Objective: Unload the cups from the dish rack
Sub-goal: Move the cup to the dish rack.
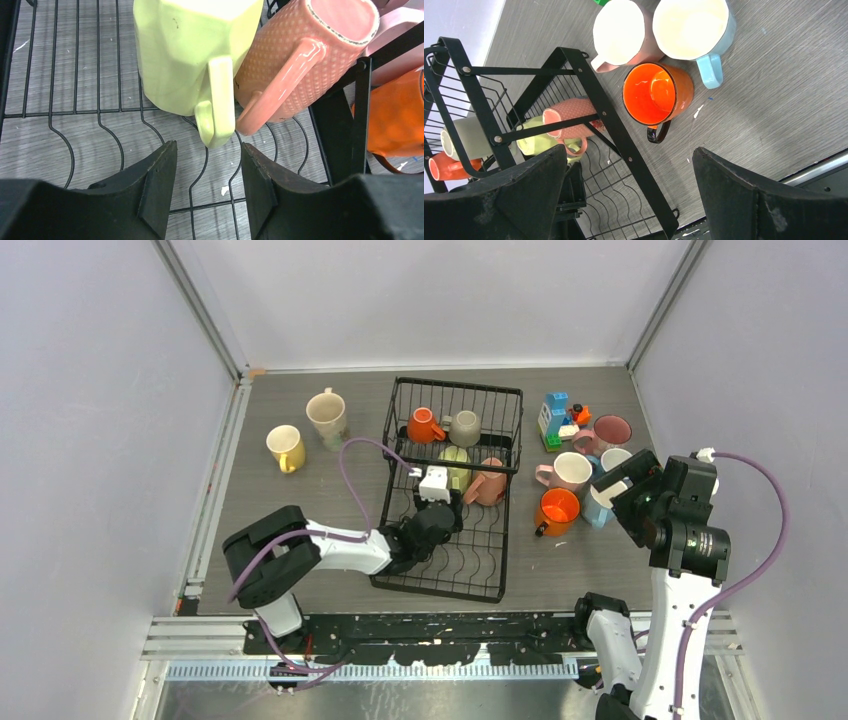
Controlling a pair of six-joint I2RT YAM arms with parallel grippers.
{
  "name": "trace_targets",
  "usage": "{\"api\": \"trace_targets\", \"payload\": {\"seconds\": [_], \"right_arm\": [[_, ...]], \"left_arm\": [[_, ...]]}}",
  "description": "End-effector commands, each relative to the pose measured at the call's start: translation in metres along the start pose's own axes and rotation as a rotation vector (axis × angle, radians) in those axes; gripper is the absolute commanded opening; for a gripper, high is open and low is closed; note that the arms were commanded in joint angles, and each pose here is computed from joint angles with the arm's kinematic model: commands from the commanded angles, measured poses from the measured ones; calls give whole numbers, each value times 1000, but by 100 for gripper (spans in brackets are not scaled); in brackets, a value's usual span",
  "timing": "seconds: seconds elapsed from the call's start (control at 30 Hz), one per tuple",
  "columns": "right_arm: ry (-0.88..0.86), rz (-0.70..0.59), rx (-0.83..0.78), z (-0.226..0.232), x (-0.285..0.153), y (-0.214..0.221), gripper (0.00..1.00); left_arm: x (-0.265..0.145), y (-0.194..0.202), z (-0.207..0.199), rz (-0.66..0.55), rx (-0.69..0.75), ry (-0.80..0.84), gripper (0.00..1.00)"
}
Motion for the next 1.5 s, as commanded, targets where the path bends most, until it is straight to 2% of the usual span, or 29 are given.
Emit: {"api": "trace_targets", "payload": {"seconds": [0.0,0.3,0.77,1.2,1.47], "right_arm": [[-36,0,-28,4,-1,0,100],[-37,2,-35,4,-1,0,100],[-32,7,-64,-1,-2,4,100],[-44,7,-57,-2,-2,6,100],[-44,8,-55,-4,0,8,100]], "left_arm": [[11,-14,-3,-29,-1,-7,49],[17,-10,-4,-22,-7,-3,48],[26,-5,-7,-103,-71,17,41],[21,-1,-1,-103,-56,14,18],[11,-1,3,-104,-33,21,10]]}}
Point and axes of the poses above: each gripper's point midway between its finger pads, its own x axis out along the fingers, its own z axis along the line the jaws close on, y = z × x, the point moved 6 cm from there along -x, back along the fingers, and after that the axes turned 3 degrees about x, right-handed, at the moved point
